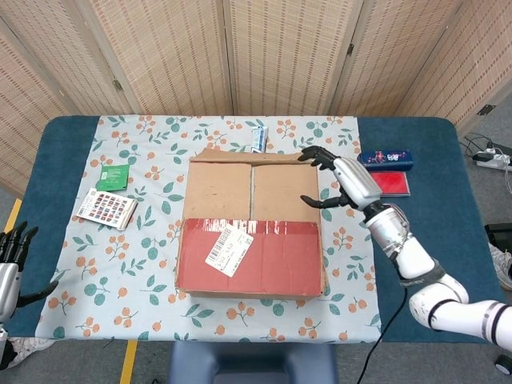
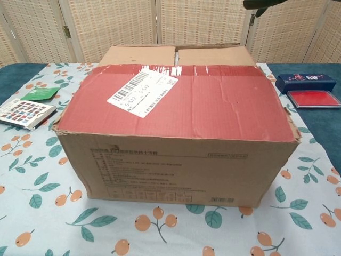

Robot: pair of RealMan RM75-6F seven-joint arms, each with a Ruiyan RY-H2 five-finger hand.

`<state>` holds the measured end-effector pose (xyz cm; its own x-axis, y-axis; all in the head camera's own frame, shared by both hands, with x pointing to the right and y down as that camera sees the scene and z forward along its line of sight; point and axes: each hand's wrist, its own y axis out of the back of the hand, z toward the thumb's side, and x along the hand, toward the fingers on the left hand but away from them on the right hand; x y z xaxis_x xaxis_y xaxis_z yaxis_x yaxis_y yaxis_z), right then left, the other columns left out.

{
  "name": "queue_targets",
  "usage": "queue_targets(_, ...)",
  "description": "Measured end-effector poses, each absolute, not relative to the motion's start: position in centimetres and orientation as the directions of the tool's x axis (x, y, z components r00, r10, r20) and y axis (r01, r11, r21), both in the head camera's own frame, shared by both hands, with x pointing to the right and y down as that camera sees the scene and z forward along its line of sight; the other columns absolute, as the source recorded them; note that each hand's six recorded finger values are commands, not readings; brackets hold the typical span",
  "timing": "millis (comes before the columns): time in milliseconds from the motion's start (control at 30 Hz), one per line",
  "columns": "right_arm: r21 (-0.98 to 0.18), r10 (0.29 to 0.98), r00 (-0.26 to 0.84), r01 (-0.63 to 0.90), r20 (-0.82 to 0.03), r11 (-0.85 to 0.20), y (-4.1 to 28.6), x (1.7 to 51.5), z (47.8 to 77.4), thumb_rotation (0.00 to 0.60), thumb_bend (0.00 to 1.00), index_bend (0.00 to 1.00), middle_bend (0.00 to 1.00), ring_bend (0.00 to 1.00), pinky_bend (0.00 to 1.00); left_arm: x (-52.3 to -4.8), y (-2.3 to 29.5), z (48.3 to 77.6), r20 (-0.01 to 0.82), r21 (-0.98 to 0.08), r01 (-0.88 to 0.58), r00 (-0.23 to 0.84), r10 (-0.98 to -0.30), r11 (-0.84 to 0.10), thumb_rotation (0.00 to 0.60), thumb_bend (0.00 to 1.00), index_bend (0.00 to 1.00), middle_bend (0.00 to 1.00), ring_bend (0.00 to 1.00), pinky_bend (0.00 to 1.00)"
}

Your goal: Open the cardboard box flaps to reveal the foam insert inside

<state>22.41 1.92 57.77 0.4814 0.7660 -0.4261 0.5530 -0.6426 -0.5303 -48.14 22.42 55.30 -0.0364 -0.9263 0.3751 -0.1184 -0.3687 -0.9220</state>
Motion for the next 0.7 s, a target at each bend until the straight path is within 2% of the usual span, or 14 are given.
queue_targets(167,-0.291,0.703,0.502,0.668,-0.503,-0.685,3.6,23.7,57.4,0.428,0.30,0.24,0.20,0.28,0.31,-48.6,22.2,55.0,0.361,-0.928,-0.123,-0.064,-0.931,-0.351,0.600,0.19,0.00,0.00,0.00,0.00)
queue_targets(300,-0.093,0.628,0.523,0.722,-0.577,-0.686,5.3,24.2,57.9,0.427,0.30,0.24,0.19,0.28,0.31,-48.8,22.2,54.9,0.357,-0.930,-0.120,-0.070,-0.931,-0.348,0.600,0.19,0.00,0.00,0.00,0.00)
queue_targets(400,0.004,0.568,0.539,0.728,-0.621,-0.686,6.6,24.4,58.4,0.428,0.30,0.24,0.19,0.28,0.31,-48.8,22.1,55.0,0.360,-0.929,-0.119,-0.071,-0.930,-0.350,0.600,0.19,0.00,0.00,0.00,0.00)
queue_targets(533,0.042,0.508,0.554,0.701,-0.660,-0.712,7.9,25.0,59.3,0.426,0.30,0.24,0.19,0.28,0.31,-48.9,22.1,55.1,0.364,-0.928,-0.119,-0.072,-0.929,-0.354,0.600,0.19,0.00,0.00,0.00,0.00)
queue_targets(700,0.057,0.482,0.559,0.690,-0.675,-0.721,8.4,25.8,59.9,0.428,0.30,0.24,0.19,0.28,0.31,-48.8,22.1,55.2,0.367,-0.927,-0.115,-0.070,-0.928,-0.358,0.600,0.19,0.00,0.00,0.00,0.00)
